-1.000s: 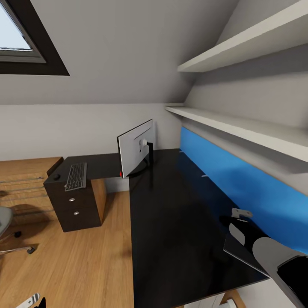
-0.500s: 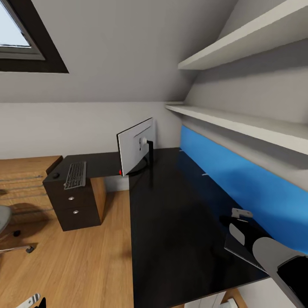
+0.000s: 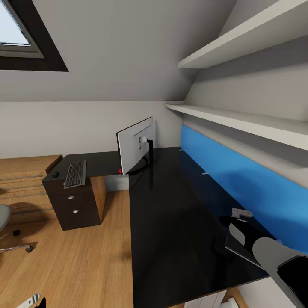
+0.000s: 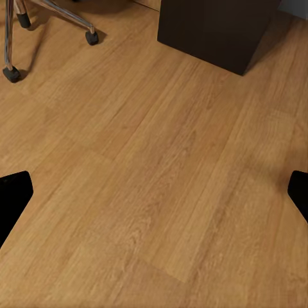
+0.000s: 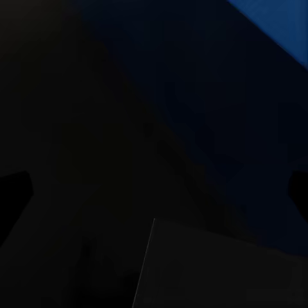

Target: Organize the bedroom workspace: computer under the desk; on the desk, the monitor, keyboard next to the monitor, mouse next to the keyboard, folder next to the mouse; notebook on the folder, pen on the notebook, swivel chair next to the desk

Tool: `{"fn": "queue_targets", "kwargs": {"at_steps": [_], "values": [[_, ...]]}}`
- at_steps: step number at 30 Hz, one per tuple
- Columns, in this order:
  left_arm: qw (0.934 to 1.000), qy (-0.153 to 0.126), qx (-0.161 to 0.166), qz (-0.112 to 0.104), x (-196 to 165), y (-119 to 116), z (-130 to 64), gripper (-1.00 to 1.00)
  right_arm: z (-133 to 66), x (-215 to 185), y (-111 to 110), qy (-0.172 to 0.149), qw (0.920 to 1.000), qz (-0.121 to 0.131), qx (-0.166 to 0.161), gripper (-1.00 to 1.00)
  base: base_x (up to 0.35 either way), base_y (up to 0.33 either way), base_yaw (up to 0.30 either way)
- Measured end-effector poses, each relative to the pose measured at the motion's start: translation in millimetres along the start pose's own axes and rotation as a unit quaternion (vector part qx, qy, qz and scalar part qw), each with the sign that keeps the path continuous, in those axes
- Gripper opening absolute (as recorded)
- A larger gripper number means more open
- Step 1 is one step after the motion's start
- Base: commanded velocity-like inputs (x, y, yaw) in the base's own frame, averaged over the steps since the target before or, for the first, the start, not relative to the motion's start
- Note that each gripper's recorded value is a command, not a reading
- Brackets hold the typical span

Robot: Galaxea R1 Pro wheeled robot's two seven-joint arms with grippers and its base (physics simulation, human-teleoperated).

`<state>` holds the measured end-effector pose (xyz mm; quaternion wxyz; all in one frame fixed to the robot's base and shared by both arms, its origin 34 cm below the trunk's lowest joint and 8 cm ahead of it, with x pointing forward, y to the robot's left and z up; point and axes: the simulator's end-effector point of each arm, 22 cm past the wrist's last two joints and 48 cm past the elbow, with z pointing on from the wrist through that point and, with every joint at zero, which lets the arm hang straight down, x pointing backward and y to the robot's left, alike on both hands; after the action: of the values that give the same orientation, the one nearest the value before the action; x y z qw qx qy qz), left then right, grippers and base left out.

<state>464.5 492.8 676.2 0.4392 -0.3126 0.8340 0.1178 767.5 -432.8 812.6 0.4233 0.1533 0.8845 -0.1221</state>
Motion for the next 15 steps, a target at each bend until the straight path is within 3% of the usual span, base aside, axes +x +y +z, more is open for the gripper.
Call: {"fn": "queue_targets", "kwargs": {"at_steps": [8, 15], "values": [[0.9999, 0.010, -0.006, 0.002, 11, 7, -0.4, 1.00, 0.0, 1, 0, 0.002, 1.0000, -0.001, 0.001, 1.00, 0.000, -0.015, 0.000], [0.9999, 0.011, -0.007, 0.002, 12, 8, -0.5, 1.00, 0.0, 3, -1, 0.007, 1.0000, -0.002, 0.001, 1.00, 0.000, -0.185, 0.000]]}}
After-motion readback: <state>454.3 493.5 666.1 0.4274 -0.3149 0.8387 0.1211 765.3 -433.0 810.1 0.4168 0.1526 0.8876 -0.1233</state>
